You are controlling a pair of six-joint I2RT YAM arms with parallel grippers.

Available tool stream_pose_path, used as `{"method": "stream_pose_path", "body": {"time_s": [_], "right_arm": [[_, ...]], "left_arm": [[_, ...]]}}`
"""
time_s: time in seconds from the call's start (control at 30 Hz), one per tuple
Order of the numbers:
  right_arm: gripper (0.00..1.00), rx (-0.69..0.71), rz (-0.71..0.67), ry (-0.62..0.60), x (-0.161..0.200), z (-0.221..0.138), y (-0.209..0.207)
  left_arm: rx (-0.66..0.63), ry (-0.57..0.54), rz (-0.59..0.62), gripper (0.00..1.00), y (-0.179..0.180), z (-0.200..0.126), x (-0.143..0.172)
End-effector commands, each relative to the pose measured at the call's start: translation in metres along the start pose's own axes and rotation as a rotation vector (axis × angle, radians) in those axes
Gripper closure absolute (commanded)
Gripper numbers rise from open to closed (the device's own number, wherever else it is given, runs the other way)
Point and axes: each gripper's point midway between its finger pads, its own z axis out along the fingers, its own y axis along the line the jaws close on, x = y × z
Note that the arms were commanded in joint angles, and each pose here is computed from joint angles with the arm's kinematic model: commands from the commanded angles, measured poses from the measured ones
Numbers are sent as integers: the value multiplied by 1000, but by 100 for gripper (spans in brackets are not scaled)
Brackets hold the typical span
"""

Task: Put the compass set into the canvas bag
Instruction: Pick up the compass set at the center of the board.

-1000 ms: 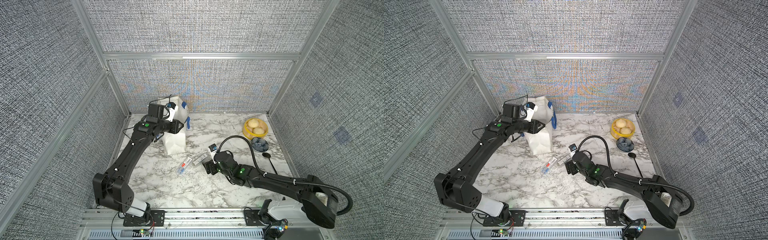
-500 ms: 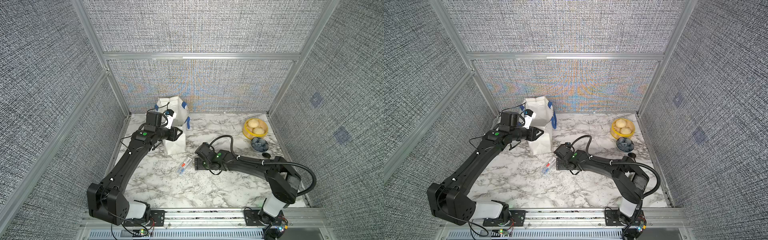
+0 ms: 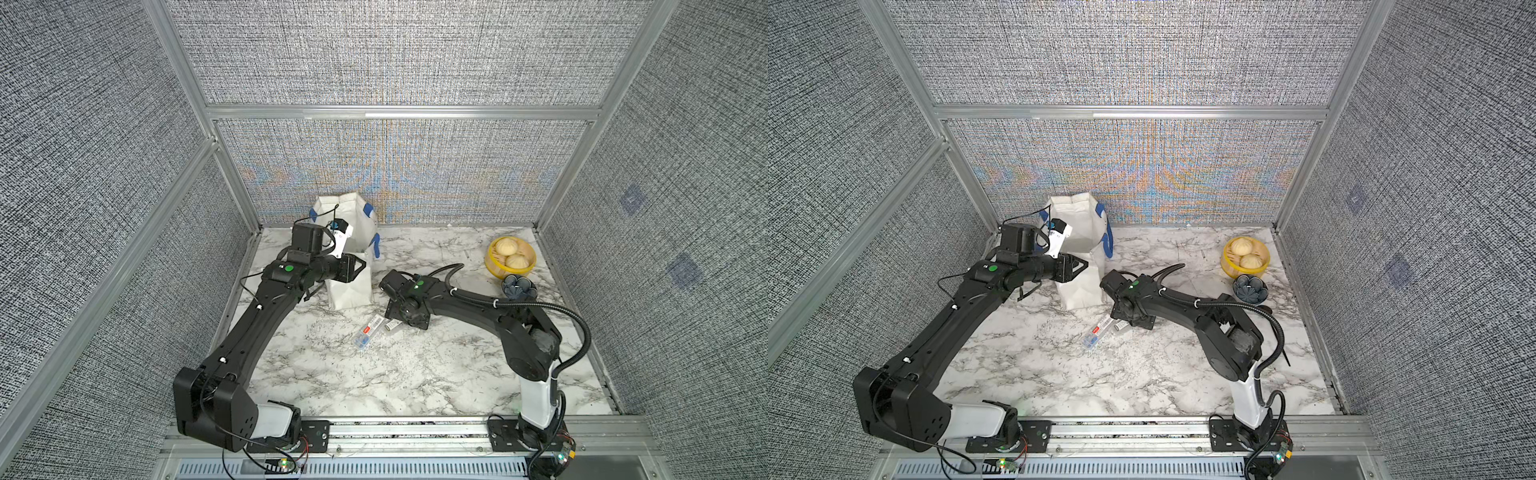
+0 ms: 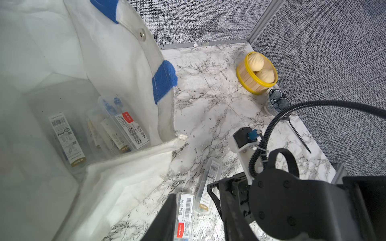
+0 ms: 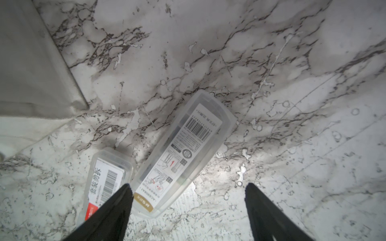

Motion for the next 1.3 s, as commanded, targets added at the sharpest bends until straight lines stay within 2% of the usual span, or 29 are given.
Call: {"method": "stream_pose_path", "body": {"time_s": [0.0, 0.4, 0.83, 1.0, 1.27], "right_arm": [[16, 61, 31, 32, 6, 6, -9], [24, 83, 30, 52, 13, 32, -8], [37, 99, -159, 9, 17, 24, -36], [38, 96, -276, 45, 23, 27, -39], [41, 63, -375, 55, 24, 31, -30]], "left_arm": [[2, -15, 20, 61, -1, -2, -4], [0, -14, 19, 61, -1, -1, -4], [-4, -8, 20, 61, 0, -1, -3], [-2, -8, 23, 61, 0, -1, -3], [-1, -7, 23, 61, 0, -1, -3]]}}
